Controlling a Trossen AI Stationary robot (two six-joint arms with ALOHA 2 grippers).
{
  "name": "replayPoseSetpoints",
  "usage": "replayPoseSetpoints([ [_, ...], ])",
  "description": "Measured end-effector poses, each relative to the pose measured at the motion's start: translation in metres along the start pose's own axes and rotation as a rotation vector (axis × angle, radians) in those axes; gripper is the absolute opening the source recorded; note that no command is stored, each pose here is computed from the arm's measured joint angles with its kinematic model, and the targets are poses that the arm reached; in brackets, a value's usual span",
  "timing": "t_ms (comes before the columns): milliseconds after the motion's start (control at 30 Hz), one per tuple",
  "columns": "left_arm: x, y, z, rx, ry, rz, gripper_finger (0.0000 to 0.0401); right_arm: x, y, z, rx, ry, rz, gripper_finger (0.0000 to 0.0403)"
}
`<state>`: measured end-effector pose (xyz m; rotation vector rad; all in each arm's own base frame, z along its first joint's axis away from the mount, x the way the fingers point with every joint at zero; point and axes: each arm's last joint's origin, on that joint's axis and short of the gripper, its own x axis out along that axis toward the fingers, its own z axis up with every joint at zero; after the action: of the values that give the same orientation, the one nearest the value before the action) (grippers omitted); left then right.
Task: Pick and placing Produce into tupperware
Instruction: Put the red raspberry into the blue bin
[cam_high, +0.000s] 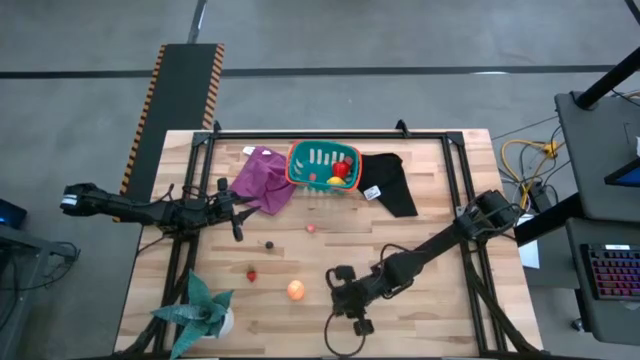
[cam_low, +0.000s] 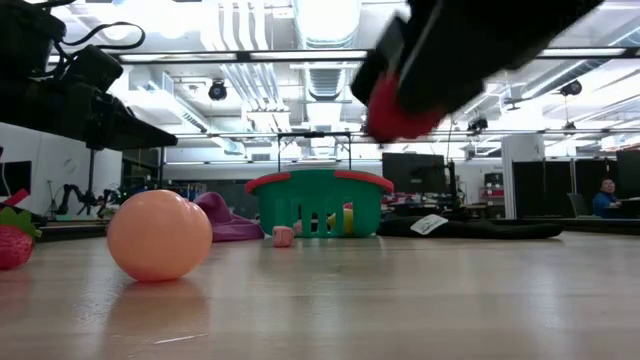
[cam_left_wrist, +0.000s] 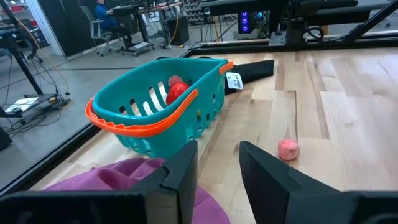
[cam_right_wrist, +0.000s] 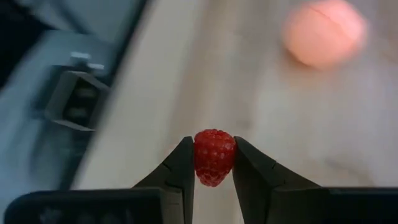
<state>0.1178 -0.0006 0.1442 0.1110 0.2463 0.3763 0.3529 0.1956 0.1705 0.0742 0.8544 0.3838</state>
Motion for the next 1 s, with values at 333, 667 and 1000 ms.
replayPoseSetpoints([
  [333,0.000,0.000,0.000,0.000,0.000,0.000,0.0105,-0.006,0.014,0.020,-0.131,-0.158,0.302,0.0073],
  [667,0.000,0.000,0.000,0.000,0.000,0.000,0.0105,-0.007,0.009,0.020,-0.114,-0.160,0.246,0.0074],
  [1000,0.000,0.000,0.000,0.000,0.000,0.000,0.0105,-0.007,-0.013,0.000,0.033,-0.038,-0.312,0.0073],
])
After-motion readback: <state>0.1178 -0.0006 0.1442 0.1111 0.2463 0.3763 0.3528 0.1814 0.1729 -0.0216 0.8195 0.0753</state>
